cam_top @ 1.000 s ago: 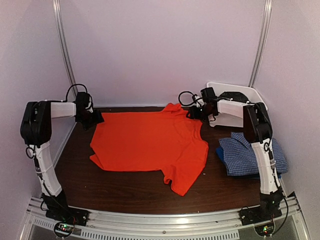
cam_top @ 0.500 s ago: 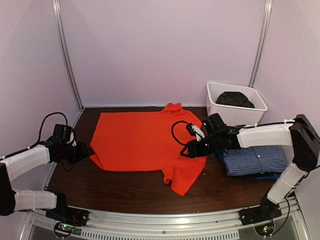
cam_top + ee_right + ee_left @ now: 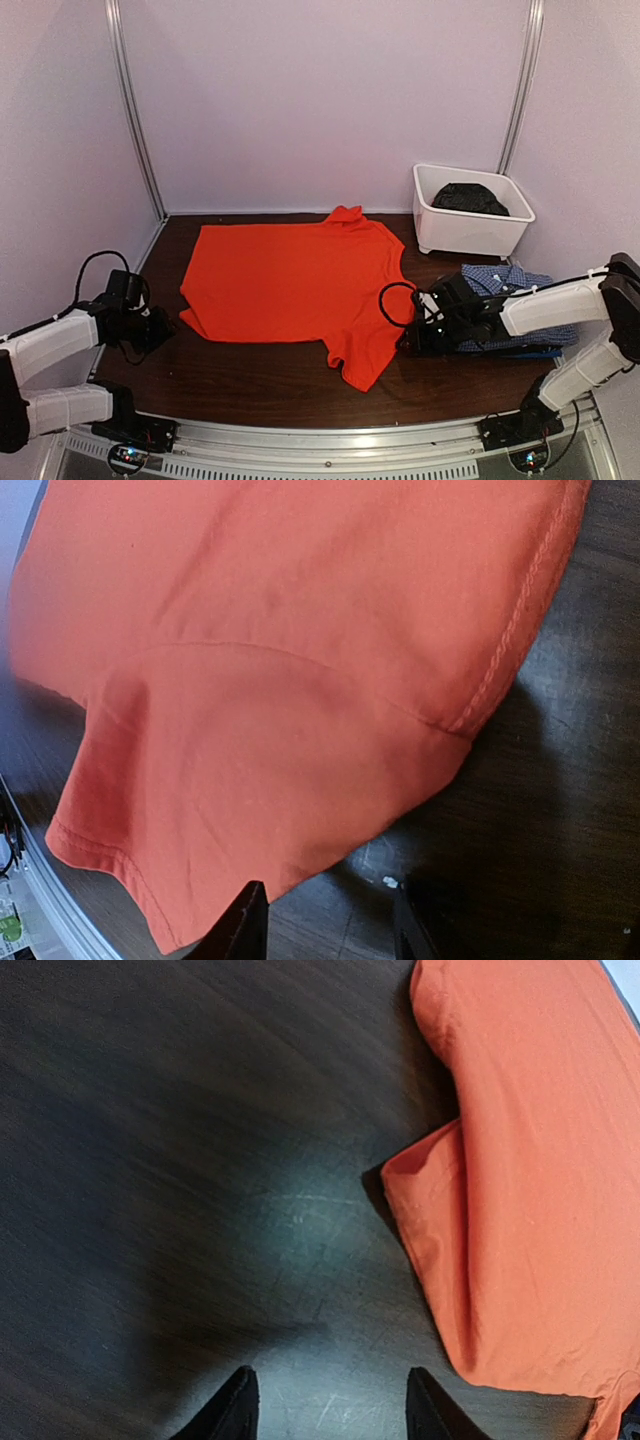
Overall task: Fold and stack the mixed laundry pile
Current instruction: Pick up the flattened T-shirt from the center of the board, then flatten out the flattened T-shirt at the center of the board.
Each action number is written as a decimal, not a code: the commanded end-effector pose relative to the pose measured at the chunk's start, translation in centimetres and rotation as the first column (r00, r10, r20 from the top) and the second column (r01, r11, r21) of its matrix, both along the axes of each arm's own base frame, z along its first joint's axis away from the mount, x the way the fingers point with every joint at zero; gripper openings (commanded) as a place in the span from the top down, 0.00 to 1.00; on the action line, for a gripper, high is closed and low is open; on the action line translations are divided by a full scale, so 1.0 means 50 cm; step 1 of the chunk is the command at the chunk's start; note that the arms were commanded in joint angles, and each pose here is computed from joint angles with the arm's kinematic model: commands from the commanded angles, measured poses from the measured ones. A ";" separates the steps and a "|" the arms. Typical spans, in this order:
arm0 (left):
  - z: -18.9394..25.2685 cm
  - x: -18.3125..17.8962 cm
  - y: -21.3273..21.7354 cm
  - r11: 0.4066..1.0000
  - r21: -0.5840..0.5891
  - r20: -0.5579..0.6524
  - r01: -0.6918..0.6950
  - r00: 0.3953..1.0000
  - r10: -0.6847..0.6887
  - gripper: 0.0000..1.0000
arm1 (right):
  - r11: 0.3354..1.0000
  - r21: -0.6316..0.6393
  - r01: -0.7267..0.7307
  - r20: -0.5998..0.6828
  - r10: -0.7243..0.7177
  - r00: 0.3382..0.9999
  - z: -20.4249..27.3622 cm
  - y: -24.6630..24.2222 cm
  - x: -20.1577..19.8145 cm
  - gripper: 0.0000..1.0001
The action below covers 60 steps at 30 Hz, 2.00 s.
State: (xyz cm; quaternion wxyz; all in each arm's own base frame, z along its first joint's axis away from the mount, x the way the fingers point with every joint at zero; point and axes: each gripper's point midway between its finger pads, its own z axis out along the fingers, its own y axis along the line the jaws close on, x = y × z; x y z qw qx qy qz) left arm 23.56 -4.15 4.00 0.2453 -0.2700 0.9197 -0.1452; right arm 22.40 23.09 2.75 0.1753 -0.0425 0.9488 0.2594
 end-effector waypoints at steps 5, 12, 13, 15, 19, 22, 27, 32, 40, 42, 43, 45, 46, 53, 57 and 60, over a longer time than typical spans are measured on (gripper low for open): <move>-0.011 0.021 -0.003 1.000 -0.001 0.009 -0.006 1.000 0.006 0.50 | 0.999 0.012 0.049 0.001 -0.049 0.999 -0.041 0.013 0.026 0.57; -0.021 0.065 -0.017 1.000 -0.010 0.039 0.024 0.999 -0.024 0.49 | 0.998 0.023 0.051 -0.023 -0.050 0.998 -0.066 0.024 0.028 0.68; -0.022 0.072 -0.015 1.000 -0.004 0.041 0.019 0.999 -0.019 0.49 | 0.998 0.025 0.052 -0.025 -0.051 0.998 -0.068 0.024 0.027 0.71; -0.026 0.087 -0.016 1.000 -0.004 0.048 0.020 0.999 -0.020 0.49 | 0.998 0.027 0.052 -0.027 -0.052 0.998 -0.070 0.025 0.028 0.80; -0.040 0.119 -0.025 1.000 -0.013 0.039 0.028 0.999 -0.027 0.49 | 0.998 0.037 0.052 -0.027 -0.051 0.998 -0.065 0.028 0.028 0.97; -0.056 0.134 -0.031 0.999 -0.020 0.016 0.033 0.999 -0.032 0.51 | 0.998 0.048 0.051 -0.011 -0.051 0.999 -0.051 0.031 0.034 1.00; -0.091 0.127 -0.030 1.000 -0.018 -0.043 0.024 0.999 -0.025 0.71 | 0.996 0.085 0.041 0.053 -0.045 0.998 -0.001 0.037 0.048 1.00; -0.060 0.124 -0.031 0.999 -0.036 -0.004 0.012 1.000 -0.012 1.00 | 0.994 0.108 0.026 0.154 -0.043 0.987 0.077 0.037 0.071 1.00; 0.148 0.118 -0.019 1.000 -0.014 0.216 0.023 0.976 -0.019 1.00 | 0.978 0.200 -0.050 0.329 -0.019 0.944 0.227 0.045 0.080 1.00; 0.231 0.109 -0.019 0.999 -0.009 0.311 0.041 0.950 -0.036 1.00 | 0.965 0.242 -0.098 0.404 -0.009 0.915 0.295 0.048 0.071 1.00; 0.277 0.105 -0.021 0.998 -0.007 0.370 0.056 0.928 -0.049 1.00 | 0.959 0.257 -0.122 0.442 -0.004 0.897 0.332 0.047 0.065 1.00; 0.378 0.086 -0.025 0.996 -0.001 0.485 0.086 0.871 -0.074 1.00 | 0.944 0.281 -0.175 0.523 0.003 0.853 0.415 0.045 0.050 1.00; 0.421 0.076 -0.027 0.995 0.009 0.531 0.102 0.842 -0.091 1.00 | 0.935 0.290 -0.202 0.562 0.004 0.827 0.461 0.043 0.041 1.00; 0.748 -0.030 -0.047 0.977 0.070 0.825 0.203 0.538 -0.171 1.00 | 0.882 0.293 -0.370 0.779 0.005 0.627 0.770 0.020 -0.033 1.00; 0.900 -0.093 -0.050 0.971 0.095 0.915 0.221 0.363 -0.173 1.00 | 0.856 0.294 -0.425 0.853 -0.035 0.520 0.918 0.002 -0.067 1.00; 0.940 -0.093 -0.052 0.970 0.093 0.926 0.223 0.339 -0.167 1.00 | 0.878 0.270 -0.394 0.871 -0.049 0.488 0.955 -0.006 -0.053 1.00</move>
